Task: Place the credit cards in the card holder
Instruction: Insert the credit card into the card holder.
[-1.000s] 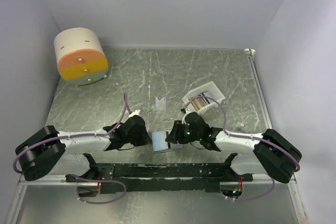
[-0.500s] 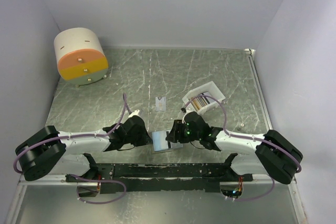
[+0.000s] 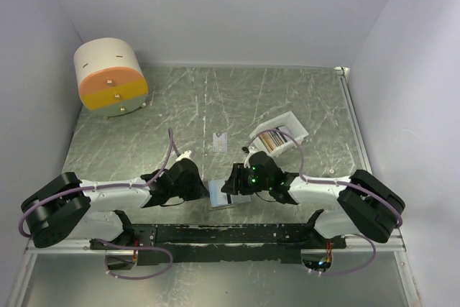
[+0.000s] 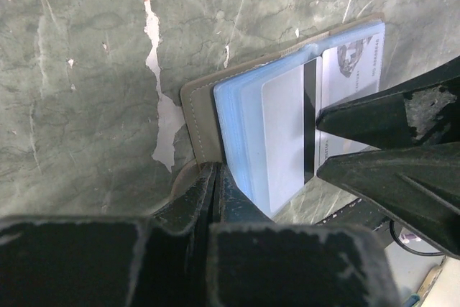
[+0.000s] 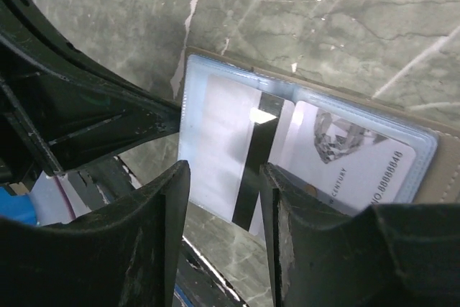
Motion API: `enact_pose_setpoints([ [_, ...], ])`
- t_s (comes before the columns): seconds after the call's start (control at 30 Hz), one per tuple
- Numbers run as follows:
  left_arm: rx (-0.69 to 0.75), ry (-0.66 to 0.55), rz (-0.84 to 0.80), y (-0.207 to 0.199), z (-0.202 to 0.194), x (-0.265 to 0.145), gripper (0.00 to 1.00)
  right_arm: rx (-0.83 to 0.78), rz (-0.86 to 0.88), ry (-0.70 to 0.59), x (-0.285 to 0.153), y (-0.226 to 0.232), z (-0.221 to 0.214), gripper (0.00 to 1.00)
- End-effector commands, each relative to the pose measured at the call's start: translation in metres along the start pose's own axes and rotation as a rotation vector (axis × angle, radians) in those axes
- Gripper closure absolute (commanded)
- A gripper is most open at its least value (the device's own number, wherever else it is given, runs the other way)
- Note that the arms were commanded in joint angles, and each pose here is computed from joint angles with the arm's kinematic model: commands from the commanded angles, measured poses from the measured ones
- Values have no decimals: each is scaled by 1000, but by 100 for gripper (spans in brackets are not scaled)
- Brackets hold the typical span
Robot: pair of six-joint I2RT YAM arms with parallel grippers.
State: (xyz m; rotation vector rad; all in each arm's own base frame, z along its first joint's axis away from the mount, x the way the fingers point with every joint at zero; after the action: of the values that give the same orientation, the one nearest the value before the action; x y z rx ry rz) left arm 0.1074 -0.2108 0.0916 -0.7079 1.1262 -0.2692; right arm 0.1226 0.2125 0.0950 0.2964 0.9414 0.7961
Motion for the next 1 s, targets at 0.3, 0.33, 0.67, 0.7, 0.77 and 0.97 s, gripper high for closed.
enact_pose_setpoints([
  [0.3,7,30,34,2,-3,0,93,-17,95,-24,4,8,-4,57],
  [0.33,5,28,34,2,-3,0,93,-15,59,-34,2,8,-2,56],
  [0.67,-13,28,36,8,-5,0,93,-8,-139,-24,-7,5,4,54],
  [0.7,-13,28,34,8,-5,0,93,-10,-148,-15,-4,5,3,54],
  [0.77,-13,32,30,7,-5,1,93,-11,-155,5,0,5,1,54],
  [0.97,-11,36,24,7,-6,1,93,-14,-166,39,13,8,-4,54],
])
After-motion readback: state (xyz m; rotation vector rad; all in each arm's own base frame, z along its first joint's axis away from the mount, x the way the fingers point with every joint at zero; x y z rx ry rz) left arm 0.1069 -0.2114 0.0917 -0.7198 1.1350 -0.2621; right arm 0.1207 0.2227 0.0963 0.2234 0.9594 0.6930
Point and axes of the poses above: each gripper's point midway between its finger pads, its own x axis out along the fingers, its own y axis along the line the jaws close on, z = x × y, the point moved 10 cm from there along -x, back along the fingers, and after that the axes turned 12 degrees about -x, right-handed, at the moved point
